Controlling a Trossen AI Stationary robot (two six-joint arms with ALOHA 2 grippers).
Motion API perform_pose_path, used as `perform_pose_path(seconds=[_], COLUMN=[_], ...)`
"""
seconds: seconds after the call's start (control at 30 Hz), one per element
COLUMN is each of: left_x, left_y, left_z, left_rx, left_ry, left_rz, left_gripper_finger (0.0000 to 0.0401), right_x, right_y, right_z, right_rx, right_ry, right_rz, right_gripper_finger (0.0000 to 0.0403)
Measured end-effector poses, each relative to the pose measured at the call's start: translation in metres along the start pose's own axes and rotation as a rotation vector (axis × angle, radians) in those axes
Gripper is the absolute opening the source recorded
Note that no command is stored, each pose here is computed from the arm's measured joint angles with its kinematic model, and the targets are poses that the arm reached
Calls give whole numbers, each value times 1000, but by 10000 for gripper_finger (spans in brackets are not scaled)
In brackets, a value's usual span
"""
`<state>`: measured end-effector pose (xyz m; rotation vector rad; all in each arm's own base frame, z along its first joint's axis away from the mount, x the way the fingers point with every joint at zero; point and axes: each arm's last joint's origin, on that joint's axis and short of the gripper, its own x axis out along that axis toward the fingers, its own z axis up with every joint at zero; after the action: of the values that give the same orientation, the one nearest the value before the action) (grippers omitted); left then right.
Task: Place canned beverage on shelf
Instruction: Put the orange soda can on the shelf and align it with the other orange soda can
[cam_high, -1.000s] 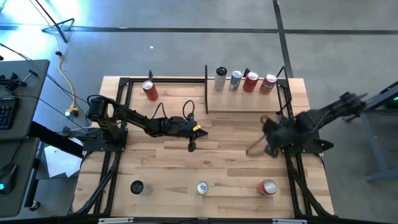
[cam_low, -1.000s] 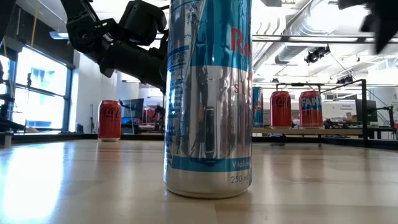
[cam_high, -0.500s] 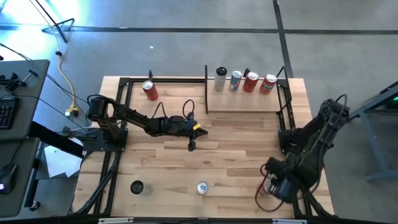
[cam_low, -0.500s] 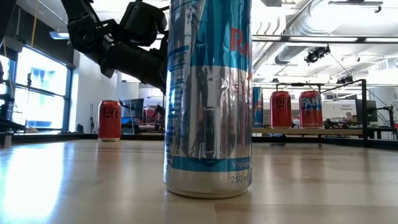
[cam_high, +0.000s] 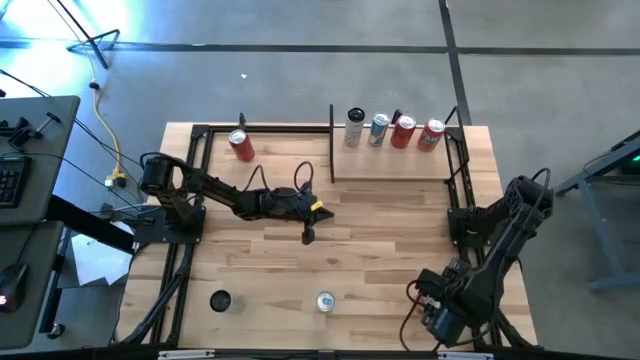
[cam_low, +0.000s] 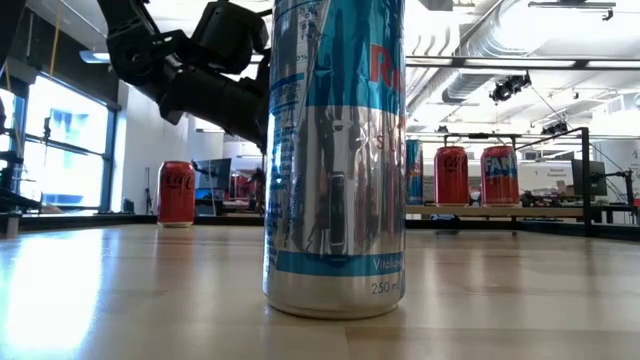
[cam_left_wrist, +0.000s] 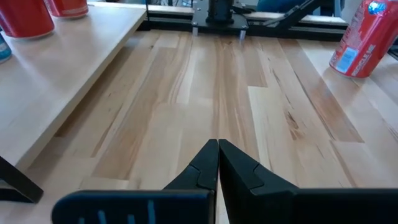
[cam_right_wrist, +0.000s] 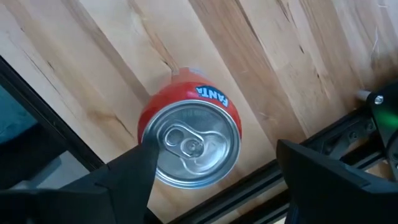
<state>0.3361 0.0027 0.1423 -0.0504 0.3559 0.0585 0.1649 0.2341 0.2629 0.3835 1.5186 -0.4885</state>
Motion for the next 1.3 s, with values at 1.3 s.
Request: perform_pose_path(seconds=[1.3], left_x=[0], left_y=[-3], left_z=[-6], left_rx=[-15], left_ry=[59], left_rz=[-14], left_gripper_finger=[3], right_x=[24], right_y=[-7], right_z=[10], right_rx=[-4], right_ry=[31], right_rz=[121], right_gripper_finger=[314])
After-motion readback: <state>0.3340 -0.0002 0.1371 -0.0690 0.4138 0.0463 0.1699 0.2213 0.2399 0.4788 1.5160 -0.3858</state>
